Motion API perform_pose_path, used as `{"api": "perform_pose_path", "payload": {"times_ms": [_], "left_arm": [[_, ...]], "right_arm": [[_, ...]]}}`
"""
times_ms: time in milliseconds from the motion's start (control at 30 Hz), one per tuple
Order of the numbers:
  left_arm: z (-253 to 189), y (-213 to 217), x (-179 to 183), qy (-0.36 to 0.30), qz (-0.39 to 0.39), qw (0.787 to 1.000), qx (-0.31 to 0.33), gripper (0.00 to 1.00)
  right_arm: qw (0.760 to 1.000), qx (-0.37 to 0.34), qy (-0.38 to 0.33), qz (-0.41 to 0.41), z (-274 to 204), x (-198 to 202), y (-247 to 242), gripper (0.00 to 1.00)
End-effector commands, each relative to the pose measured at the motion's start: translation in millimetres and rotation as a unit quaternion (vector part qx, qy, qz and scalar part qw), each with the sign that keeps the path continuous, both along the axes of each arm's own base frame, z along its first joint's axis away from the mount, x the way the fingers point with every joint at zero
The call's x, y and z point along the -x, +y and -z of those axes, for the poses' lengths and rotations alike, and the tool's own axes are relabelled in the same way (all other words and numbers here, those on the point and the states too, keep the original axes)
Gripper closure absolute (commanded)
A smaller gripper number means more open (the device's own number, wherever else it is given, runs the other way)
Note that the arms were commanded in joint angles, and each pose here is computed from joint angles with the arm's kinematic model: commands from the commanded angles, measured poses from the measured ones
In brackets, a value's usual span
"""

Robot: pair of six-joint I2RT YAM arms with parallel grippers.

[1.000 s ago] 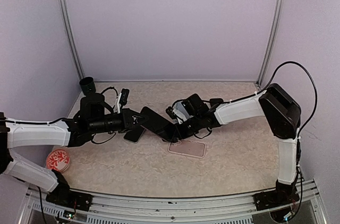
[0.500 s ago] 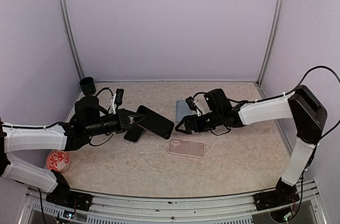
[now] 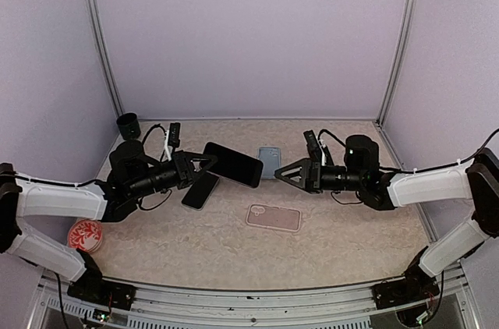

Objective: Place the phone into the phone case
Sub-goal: Pass from the left arm to the right

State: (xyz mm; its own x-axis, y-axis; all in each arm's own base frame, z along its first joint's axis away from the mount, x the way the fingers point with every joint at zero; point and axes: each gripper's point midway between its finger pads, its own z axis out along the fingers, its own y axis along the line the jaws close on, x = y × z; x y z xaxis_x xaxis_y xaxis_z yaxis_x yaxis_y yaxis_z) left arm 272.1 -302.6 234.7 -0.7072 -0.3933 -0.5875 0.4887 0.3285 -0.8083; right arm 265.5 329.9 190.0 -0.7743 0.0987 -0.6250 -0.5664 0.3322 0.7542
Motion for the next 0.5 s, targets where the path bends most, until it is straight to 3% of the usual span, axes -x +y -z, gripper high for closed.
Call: {"api": "perform_pose_path", "payload": {"times_ms": [0,467], "left_arm": [[-37,-11,6,-0.041,0.022,0.996,0.079,1.00],[-40,-43,13,-0.058,0.051,0.988,0.132,1.00]], "right_arm": [[0.996,-0.082,0.001,-0.039,-29,15,3,0.01],[0.984,-0.154,0.031,-0.087,-42,24,19,0.07]]}}
